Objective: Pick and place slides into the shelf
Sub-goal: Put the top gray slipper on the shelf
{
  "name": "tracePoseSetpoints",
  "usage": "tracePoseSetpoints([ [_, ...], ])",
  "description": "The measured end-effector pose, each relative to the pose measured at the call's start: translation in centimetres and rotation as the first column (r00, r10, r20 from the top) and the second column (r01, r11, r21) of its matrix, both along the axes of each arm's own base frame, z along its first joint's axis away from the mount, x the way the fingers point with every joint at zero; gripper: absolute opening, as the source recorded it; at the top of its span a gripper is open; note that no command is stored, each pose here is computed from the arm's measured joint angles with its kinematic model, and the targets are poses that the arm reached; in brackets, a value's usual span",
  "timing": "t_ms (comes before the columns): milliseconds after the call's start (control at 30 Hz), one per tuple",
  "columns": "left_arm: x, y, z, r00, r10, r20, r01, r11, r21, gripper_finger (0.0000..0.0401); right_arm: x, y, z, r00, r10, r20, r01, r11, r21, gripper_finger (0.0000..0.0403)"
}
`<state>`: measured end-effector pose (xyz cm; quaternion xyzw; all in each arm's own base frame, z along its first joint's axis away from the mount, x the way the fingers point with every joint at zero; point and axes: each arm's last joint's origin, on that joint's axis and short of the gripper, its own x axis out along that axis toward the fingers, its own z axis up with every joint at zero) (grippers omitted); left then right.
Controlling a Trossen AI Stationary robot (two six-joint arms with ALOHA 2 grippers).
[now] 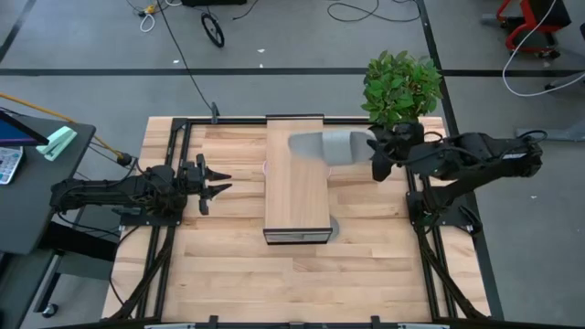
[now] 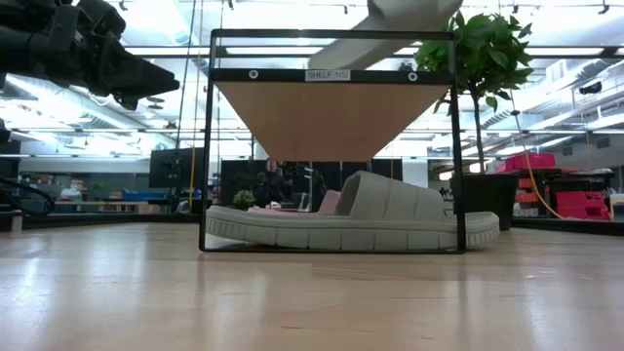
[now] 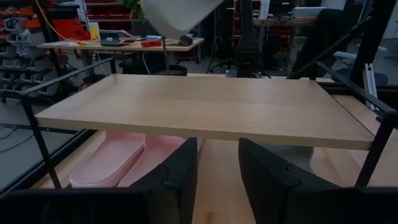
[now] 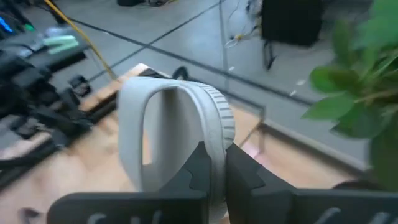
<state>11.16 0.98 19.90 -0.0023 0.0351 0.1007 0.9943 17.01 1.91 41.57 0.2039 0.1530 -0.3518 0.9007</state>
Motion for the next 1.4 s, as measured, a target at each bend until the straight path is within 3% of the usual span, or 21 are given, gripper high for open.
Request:
tracePoseSetpoints([
  [300, 0.0, 0.0, 0.8, 0.998, -0.006, 0.068, -0.001, 0.995, 0.1, 0.0129, 1.1, 1.8, -0.6, 0.993, -0.034, 0.116, 0.007, 0.973, 0.232, 0.0023],
  [633, 0.0, 0.0, 1.4, 0.994, -0.008, 0.111, -0.008, 0.989, 0.149, 0.0126, 1.4, 4.9, -1.8, 0.981, -0.098, 0.167, 0.009, 0.885, 0.465, 0.0023],
  [1000, -0.1, 0.0, 1.8, 0.988, -0.009, 0.154, -0.017, 0.986, 0.166, 0.0123, 4.4, 7.9, -5.6, 0.989, -0.148, 0.003, 0.13, 0.88, 0.456, 0.0023],
  [1400, 0.0, 0.0, 1.4, 0.993, -0.009, 0.118, -0.01, 0.988, 0.154, 0.013, 5.8, 8.5, -6.2, 0.985, -0.174, 0.018, 0.135, 0.822, 0.554, 0.0023],
])
